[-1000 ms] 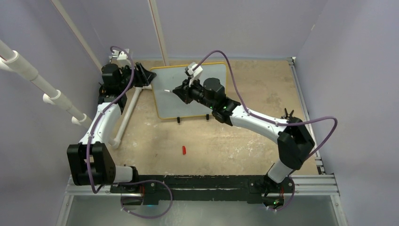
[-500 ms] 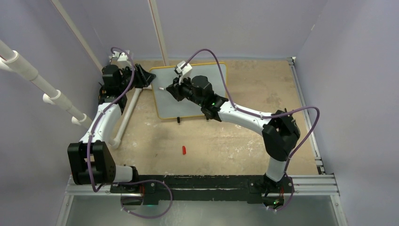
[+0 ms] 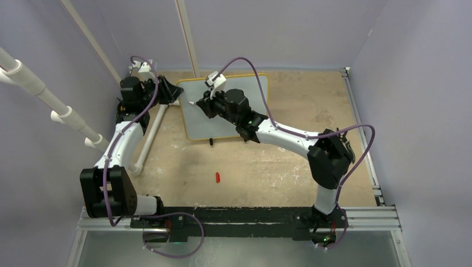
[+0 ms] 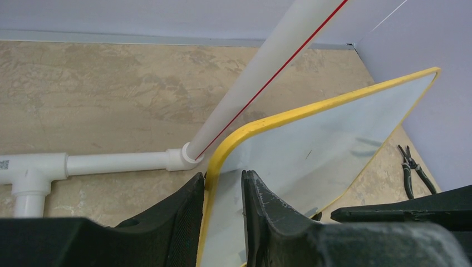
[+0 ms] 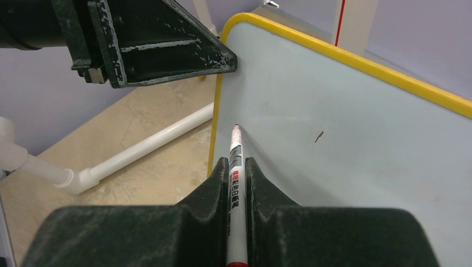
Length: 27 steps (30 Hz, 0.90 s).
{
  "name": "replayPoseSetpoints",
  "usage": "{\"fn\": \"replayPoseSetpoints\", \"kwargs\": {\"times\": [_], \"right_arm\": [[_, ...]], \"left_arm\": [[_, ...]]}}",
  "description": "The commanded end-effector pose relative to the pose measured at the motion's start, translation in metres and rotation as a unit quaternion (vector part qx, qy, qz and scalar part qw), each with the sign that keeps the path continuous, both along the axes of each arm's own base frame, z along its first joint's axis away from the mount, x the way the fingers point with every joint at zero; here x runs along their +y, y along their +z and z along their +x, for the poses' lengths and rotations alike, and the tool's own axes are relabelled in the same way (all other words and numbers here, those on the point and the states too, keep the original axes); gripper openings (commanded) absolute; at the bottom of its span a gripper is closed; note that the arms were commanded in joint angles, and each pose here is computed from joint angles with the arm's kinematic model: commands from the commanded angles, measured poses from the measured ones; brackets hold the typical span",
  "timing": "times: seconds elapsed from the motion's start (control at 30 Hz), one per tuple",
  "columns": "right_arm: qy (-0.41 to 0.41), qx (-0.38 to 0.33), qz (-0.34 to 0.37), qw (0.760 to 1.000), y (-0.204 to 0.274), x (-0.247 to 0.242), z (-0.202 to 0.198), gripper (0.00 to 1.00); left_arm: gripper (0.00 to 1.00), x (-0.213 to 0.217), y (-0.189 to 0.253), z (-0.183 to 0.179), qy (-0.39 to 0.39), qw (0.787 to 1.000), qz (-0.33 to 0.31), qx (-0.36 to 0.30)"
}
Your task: Write a sentence on the whiteboard
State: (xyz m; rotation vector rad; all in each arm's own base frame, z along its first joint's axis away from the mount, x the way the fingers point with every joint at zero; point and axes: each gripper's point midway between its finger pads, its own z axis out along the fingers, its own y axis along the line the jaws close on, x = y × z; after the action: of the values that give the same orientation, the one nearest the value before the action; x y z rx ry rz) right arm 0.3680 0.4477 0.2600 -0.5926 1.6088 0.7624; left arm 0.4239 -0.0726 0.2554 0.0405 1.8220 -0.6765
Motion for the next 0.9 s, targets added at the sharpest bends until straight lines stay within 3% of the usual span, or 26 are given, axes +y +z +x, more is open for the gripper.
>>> {"fn": "replayPoseSetpoints", "kwargs": {"times": [0.0,0.6,0.87], "right_arm": [[-0.007,-0.029,0.015,0.999,0.023,0.006,0.006,0.00],[-0.017,-0.029,0.016,0.999,0.019,0.005,0.010,0.00],[0.000,-0.033,0.024,0.999,0.027,0.005,0.002,0.00]], "left_arm": [[0.29,0.001,0.005,0.002,-0.005,1.000,-0.008,-0.016],[0.24,0.001,0.005,0.002,-0.007,1.000,-0.009,-0.016],[0.33,0.004,-0.002,0.003,-0.001,1.000,-0.008,-0.007]]}}
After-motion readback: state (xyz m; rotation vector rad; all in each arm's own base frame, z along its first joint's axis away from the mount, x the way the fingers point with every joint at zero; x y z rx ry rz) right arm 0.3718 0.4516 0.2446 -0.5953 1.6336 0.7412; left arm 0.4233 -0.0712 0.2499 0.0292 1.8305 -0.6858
